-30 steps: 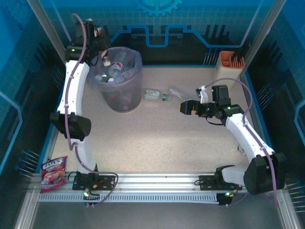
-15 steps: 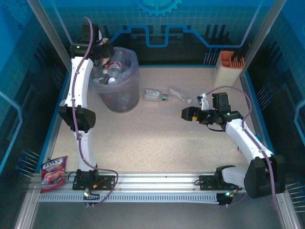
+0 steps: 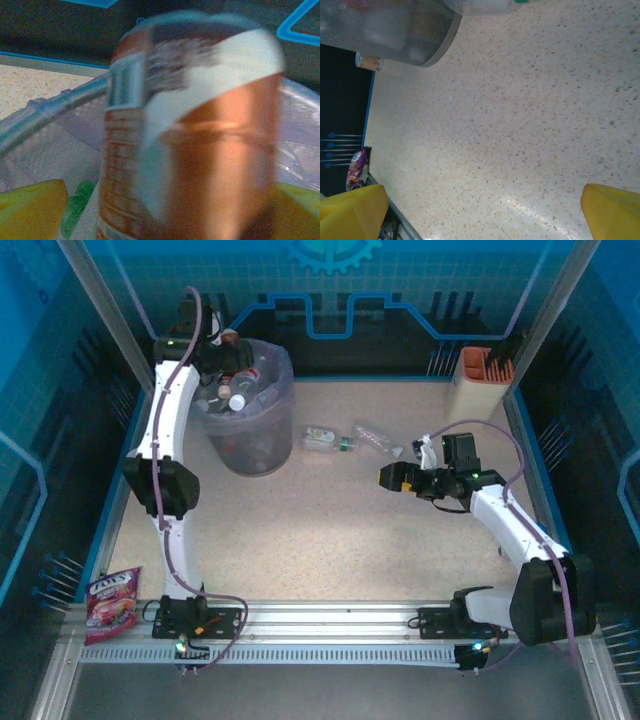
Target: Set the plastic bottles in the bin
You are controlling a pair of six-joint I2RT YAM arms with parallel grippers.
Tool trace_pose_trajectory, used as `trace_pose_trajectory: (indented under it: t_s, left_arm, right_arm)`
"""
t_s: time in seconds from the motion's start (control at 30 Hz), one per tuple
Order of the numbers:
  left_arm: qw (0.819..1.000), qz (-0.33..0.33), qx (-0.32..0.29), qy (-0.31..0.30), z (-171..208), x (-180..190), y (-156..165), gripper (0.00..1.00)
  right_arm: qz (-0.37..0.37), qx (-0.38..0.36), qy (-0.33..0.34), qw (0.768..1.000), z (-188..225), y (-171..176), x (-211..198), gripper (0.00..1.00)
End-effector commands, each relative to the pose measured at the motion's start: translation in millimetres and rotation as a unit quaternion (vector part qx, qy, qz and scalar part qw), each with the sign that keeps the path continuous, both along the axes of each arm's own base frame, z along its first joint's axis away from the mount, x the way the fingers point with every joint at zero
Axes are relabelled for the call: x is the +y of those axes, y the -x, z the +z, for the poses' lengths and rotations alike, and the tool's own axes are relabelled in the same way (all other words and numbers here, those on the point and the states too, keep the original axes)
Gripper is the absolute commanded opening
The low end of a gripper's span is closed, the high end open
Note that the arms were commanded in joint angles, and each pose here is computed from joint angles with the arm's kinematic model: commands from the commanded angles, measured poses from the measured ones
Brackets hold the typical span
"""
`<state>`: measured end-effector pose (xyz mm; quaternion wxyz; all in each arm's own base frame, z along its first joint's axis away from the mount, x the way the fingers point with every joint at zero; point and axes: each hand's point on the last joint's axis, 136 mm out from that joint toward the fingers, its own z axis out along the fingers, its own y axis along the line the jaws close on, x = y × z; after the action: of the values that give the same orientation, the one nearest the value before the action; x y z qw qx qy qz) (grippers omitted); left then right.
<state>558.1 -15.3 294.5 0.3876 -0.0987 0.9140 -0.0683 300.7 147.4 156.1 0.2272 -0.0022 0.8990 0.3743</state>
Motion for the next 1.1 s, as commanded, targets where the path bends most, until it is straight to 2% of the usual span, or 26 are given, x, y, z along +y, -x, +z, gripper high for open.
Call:
trace_pose_trajectory:
  t_s: [0.0,0.1,0.2,0.27,0.5,0.63,0.7,0.8,1.03,1.07]
  left_arm:
    - [0.996,-0.013,-0.083,0.029,69,-11,16,0.99]
    - [0.993,-0.019,-0.109,0.028,95,-13,28,0.99]
    - [0.993,-0.021,-0.119,0.019,102,-11,32,0.99]
    - [0.994,-0.019,-0.106,0.015,94,-10,32,0.99]
    - [0.996,-0.015,-0.072,0.046,53,-18,16,0.98]
    - [0.997,-0.017,-0.054,0.05,30,-23,4,0.96]
    - [0.997,-0.023,-0.047,0.054,21,-29,0,0.95]
    - [0.996,-0.039,-0.047,0.06,17,-43,-3,0.95]
    - [0.994,-0.061,-0.066,0.057,37,-62,8,0.99]
    - [0.994,-0.062,-0.07,0.054,42,-62,10,0.99]
  right_arm:
    - [-0.049,-0.014,0.008,0.999,9,-24,-11,1.0]
    - [-0.073,-0.01,-0.015,0.997,10,-37,-9,1.0]
    - [-0.107,-0.018,-0.017,0.994,12,-51,-14,1.0]
    - [-0.134,-0.029,-0.028,0.99,16,-61,-17,1.0]
    - [-0.226,0.007,-0.089,0.97,14,-81,-21,1.0]
    - [-0.273,0.013,-0.081,0.958,8,-83,-27,0.98]
    - [-0.313,0.027,-0.078,0.946,2,-83,-35,0.93]
    - [-0.375,0.071,-0.078,0.921,-13,-85,-46,0.92]
    - [-0.452,0.115,-0.107,0.878,-42,-113,-44,0.93]
    - [-0.457,0.108,-0.121,0.875,-35,-125,-40,0.93]
